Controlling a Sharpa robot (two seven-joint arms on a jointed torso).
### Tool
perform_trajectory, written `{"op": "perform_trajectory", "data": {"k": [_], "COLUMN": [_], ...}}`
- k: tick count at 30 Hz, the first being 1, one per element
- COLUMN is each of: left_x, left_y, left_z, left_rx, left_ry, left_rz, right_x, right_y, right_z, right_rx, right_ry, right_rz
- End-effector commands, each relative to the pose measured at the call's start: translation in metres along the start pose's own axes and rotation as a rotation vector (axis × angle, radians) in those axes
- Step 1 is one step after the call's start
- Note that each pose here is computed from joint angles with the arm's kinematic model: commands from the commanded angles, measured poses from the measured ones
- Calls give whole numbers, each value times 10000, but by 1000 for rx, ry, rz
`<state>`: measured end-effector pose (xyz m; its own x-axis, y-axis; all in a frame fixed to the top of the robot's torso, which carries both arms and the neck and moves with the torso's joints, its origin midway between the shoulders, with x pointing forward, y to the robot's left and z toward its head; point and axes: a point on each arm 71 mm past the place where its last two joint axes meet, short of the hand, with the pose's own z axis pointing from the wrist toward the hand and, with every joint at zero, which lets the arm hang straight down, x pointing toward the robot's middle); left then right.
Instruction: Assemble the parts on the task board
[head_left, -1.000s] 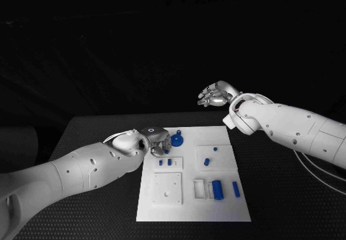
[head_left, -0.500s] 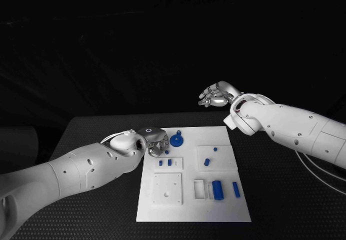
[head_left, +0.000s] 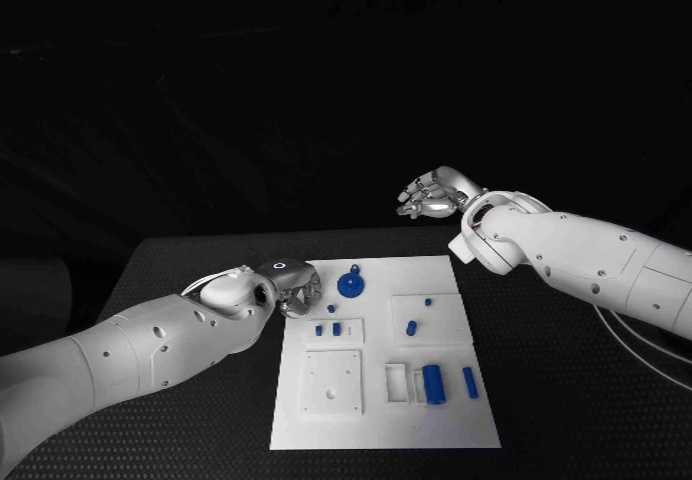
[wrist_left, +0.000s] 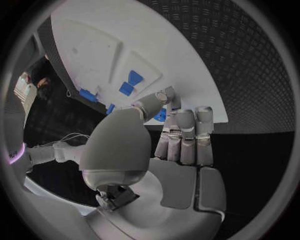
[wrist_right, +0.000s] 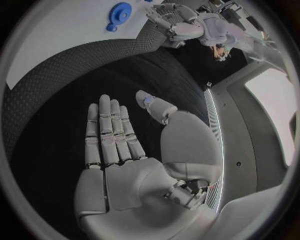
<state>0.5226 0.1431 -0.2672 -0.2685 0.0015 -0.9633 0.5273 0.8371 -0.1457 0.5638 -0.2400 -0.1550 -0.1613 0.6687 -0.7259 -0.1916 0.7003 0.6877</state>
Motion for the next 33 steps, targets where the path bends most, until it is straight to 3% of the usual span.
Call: {"op": "perform_trajectory", "data": {"k": [1, 7, 10, 14, 18, 24, 33], "left_x": [-81, -346, -435, -456, -462, -463, -457], "left_y": [116, 470, 597, 651, 653, 704, 816], "left_z": [-74, -219, -345, -499, -614, -726, -707], "left_rx": [-27, -154, -127, -64, -14, 6, -20], "left_ry": [-79, -182, -215, -200, -180, -174, -195], "left_rz": [-161, -723, -980, -1182, -1236, -1280, -1297], "right_x": [37, 114, 185, 265, 364, 478, 731], "right_y": [-2, -48, -83, -166, -285, -429, -590], "right_z": [-51, -187, -282, -421, -543, -634, -722], "right_rx": [-40, -73, -89, -105, -110, -110, -93], "right_ry": [63, 138, 181, 228, 268, 283, 331], "right_rz": [-108, -221, -293, -403, -485, -584, -682]}}
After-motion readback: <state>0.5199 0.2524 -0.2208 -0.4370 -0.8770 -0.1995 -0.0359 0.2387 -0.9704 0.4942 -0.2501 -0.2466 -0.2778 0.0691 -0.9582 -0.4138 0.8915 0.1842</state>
